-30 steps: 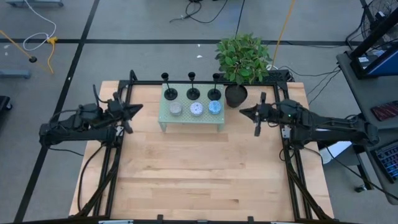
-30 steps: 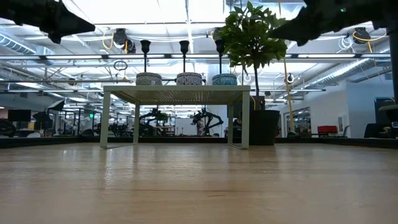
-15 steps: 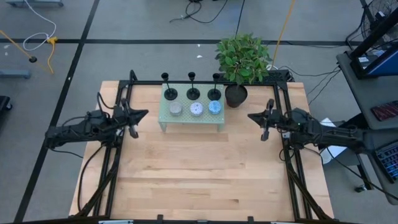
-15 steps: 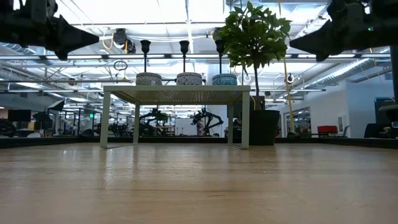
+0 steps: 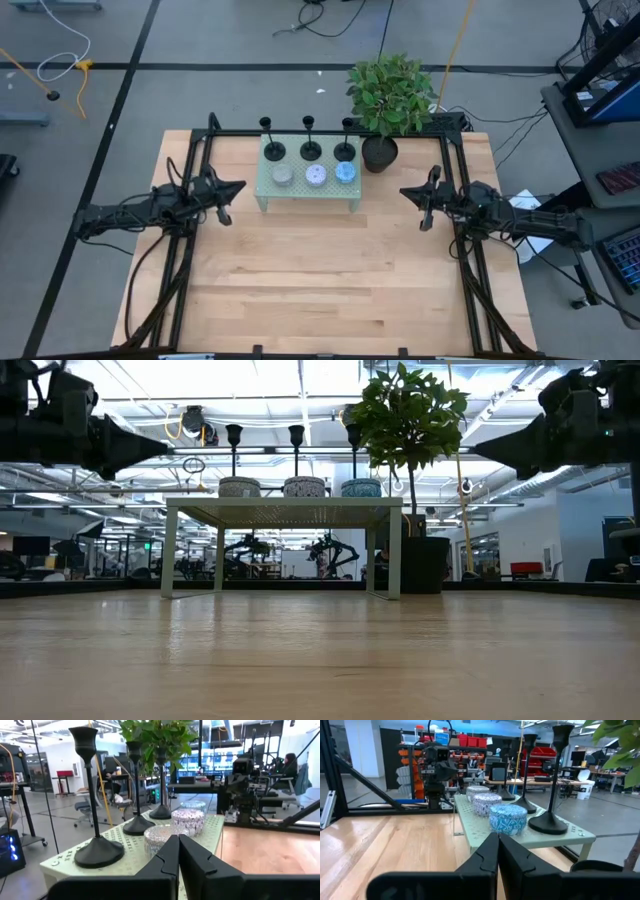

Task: Pick & Place candle stick holders
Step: Return to Home Position

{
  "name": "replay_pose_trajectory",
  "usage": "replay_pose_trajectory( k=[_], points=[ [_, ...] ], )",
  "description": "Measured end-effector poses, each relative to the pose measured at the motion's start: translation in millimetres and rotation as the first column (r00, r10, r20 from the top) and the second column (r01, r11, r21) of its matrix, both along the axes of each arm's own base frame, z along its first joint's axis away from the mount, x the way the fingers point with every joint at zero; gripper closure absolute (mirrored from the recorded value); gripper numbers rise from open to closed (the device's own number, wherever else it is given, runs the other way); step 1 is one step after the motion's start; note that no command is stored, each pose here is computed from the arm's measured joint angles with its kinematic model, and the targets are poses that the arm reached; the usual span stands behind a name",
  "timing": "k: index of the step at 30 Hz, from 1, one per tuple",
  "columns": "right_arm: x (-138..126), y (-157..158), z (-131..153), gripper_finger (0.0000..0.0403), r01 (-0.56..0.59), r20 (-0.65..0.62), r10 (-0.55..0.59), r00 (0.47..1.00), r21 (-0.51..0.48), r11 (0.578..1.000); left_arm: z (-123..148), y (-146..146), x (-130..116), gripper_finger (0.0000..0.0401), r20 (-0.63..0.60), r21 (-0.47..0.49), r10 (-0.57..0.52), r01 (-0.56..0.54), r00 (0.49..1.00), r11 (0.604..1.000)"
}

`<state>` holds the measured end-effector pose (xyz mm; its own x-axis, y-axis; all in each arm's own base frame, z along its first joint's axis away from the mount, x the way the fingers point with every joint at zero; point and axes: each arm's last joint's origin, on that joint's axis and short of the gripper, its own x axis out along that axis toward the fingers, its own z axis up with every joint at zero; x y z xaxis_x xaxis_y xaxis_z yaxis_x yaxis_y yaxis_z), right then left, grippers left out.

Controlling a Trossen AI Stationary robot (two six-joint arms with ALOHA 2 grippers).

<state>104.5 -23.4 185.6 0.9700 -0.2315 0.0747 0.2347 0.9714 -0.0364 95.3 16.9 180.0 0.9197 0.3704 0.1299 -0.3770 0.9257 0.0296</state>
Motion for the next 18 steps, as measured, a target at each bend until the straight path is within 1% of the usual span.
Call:
replay_pose_trajectory(
  k=[3,6,10,13,18],
  points=[
    [0.5,1.2,-3.7,0.0403,-0.043,-0.009,0.043,0.999,0.004,0.999,0.8,0.0,-0.1,0.0396,0.004,0.003,0.000,0.000,1.000,1.000],
    [1.2,2.7,-8.4,0.0403,-0.099,-0.020,0.099,0.995,0.007,0.995,1.1,0.0,-0.2,0.0394,0.003,0.012,0.001,-0.001,1.000,1.000],
    [0.9,2.8,-4.9,0.0403,-0.105,0.028,0.105,0.994,0.018,0.994,0.2,0.0,0.0,0.0381,-0.004,0.003,-0.001,0.001,1.000,1.000],
    [1.1,2.8,-5.8,0.0403,-0.105,0.019,0.105,0.994,0.021,0.994,-1.4,-0.1,0.2,0.0378,-0.020,-0.002,-0.002,0.002,1.000,1.000],
    [1.1,2.8,-6.2,0.0403,-0.105,0.016,0.105,0.994,0.023,0.994,-5.5,0.0,0.6,0.0378,-0.048,-0.042,-0.006,0.004,0.999,0.999]
  ],
)
